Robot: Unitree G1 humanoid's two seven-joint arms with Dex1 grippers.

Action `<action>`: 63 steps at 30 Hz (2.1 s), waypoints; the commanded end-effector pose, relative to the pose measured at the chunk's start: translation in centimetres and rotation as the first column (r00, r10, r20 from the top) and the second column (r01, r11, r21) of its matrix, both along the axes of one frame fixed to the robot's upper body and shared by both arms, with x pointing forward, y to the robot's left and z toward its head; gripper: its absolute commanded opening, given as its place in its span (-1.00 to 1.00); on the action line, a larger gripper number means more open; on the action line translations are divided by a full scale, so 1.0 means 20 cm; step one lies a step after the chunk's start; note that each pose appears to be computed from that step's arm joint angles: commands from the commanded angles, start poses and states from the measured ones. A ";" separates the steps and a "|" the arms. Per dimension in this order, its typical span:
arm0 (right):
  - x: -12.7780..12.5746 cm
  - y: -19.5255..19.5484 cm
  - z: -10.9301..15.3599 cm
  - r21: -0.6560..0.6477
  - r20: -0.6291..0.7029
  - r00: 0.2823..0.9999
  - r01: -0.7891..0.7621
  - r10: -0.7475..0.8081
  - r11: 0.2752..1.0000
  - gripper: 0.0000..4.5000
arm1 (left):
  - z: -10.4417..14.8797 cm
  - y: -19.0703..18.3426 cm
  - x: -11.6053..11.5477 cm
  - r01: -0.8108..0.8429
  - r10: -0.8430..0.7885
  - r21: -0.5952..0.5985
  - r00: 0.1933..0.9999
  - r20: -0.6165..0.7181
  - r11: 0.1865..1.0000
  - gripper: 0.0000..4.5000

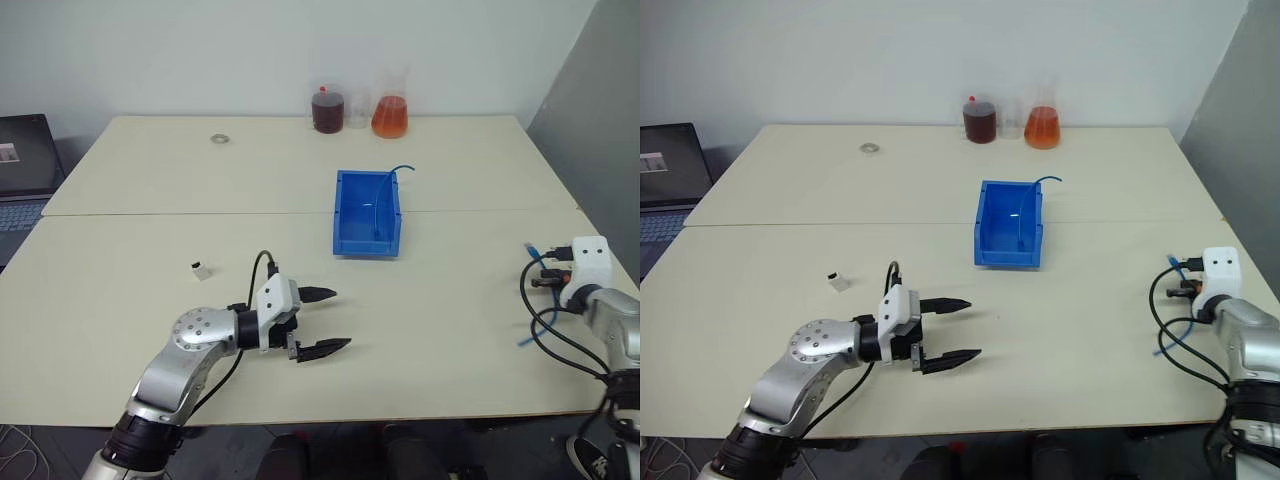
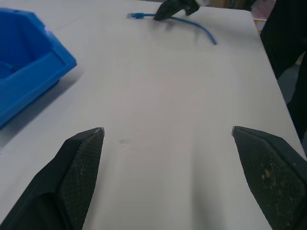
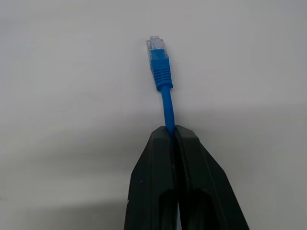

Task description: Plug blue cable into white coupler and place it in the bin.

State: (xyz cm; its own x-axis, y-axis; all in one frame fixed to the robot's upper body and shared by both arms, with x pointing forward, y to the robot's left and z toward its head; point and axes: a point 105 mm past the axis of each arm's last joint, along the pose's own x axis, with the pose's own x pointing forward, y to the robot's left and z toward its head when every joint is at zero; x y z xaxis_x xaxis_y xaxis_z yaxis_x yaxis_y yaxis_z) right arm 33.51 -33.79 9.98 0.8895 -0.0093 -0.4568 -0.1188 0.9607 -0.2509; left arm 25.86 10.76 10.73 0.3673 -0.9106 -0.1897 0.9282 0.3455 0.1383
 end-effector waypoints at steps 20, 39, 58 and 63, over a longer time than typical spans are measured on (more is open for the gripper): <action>0.02 1.60 0.17 0.052 0.134 0.420 -0.907 0.898 0.417 -1.00 | -0.07 0.38 -0.53 -0.766 0.765 -0.052 0.642 -0.048 0.640 1.00; -0.03 1.82 -0.02 -0.159 0.001 0.189 -0.970 0.982 0.186 -1.00 | -0.20 0.44 -0.59 -0.864 0.861 -0.047 0.504 -0.070 0.502 1.00; -0.06 1.72 0.06 -0.088 0.059 0.210 -0.973 0.976 0.215 0.31 | -0.27 0.50 -0.56 -0.864 0.864 -0.062 0.503 -0.037 0.500 1.00; -0.09 1.66 0.14 -0.043 0.094 0.230 -0.971 0.969 0.235 0.79 | -0.20 0.51 -0.51 -0.857 0.859 -0.083 0.511 -0.005 0.509 1.00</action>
State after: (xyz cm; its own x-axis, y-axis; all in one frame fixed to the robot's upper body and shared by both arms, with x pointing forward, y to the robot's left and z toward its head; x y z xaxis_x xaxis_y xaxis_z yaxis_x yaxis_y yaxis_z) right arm 32.38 -0.94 10.47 0.2655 0.8606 -0.4346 -0.9444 0.1414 -0.2969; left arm 15.27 20.54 4.91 0.9724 -0.1616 -0.1686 0.1761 0.9815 0.0752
